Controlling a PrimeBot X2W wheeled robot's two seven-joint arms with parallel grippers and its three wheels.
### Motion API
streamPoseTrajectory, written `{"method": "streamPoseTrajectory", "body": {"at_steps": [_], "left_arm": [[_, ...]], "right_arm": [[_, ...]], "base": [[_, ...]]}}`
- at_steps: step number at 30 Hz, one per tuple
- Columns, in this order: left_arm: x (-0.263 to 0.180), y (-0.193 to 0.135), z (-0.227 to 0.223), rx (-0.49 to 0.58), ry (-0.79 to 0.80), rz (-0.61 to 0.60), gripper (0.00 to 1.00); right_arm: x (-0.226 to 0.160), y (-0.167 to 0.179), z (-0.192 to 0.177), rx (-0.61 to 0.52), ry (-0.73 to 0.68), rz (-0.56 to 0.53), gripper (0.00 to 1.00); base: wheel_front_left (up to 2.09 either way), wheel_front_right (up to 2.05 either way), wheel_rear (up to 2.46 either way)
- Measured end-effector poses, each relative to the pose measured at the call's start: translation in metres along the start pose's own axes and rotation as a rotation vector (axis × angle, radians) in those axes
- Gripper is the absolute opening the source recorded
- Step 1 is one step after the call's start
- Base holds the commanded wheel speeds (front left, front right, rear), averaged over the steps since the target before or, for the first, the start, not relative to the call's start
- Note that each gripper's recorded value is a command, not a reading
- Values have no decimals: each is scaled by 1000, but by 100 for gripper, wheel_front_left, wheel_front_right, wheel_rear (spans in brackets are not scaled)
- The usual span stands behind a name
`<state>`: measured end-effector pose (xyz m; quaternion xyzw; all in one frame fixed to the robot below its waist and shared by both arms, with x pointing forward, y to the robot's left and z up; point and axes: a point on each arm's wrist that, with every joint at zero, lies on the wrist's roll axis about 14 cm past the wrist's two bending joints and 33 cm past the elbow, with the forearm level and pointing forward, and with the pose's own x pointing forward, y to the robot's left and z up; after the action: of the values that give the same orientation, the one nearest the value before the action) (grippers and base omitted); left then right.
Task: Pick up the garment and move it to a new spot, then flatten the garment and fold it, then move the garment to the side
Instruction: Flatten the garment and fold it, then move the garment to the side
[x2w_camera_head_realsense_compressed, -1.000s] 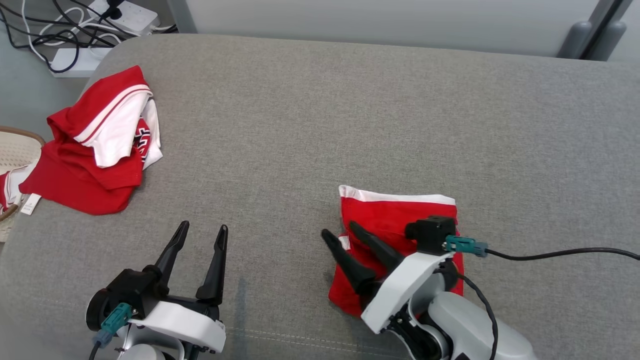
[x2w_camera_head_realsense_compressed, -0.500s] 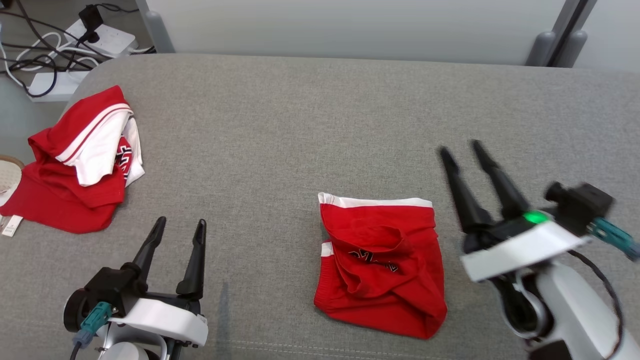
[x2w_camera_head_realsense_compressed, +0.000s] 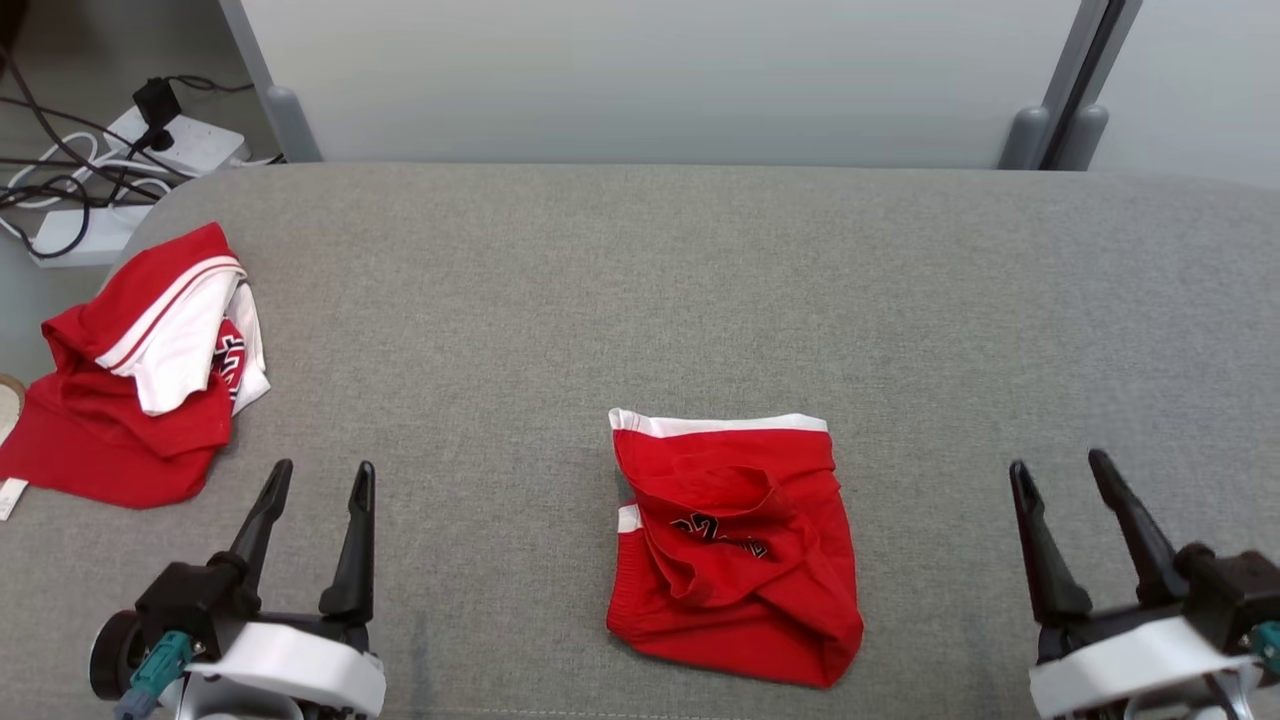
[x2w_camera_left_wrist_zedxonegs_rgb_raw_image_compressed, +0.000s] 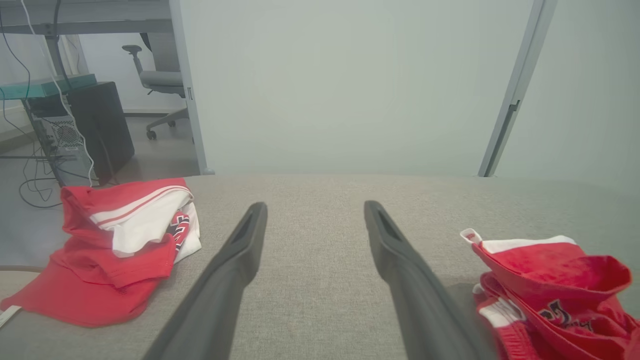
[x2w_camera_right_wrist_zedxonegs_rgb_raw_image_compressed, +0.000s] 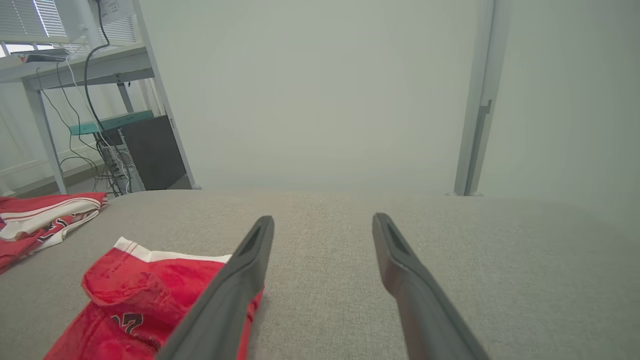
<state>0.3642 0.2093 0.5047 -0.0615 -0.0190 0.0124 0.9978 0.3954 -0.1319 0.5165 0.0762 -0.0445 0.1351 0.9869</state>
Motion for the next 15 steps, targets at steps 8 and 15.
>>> {"method": "streamPoseTrajectory", "body": {"at_steps": [8, 15], "left_arm": [[-16, -1, -3, -1, 9, 3, 100], [-20, -1, -1, -6, 5, 4, 100]], "right_arm": [[-38, -6, -19, 9, 63, -65, 100], [-50, -9, -27, 12, 88, -84, 100]], "base": [[0, 0, 0], [0, 0, 0]]}}
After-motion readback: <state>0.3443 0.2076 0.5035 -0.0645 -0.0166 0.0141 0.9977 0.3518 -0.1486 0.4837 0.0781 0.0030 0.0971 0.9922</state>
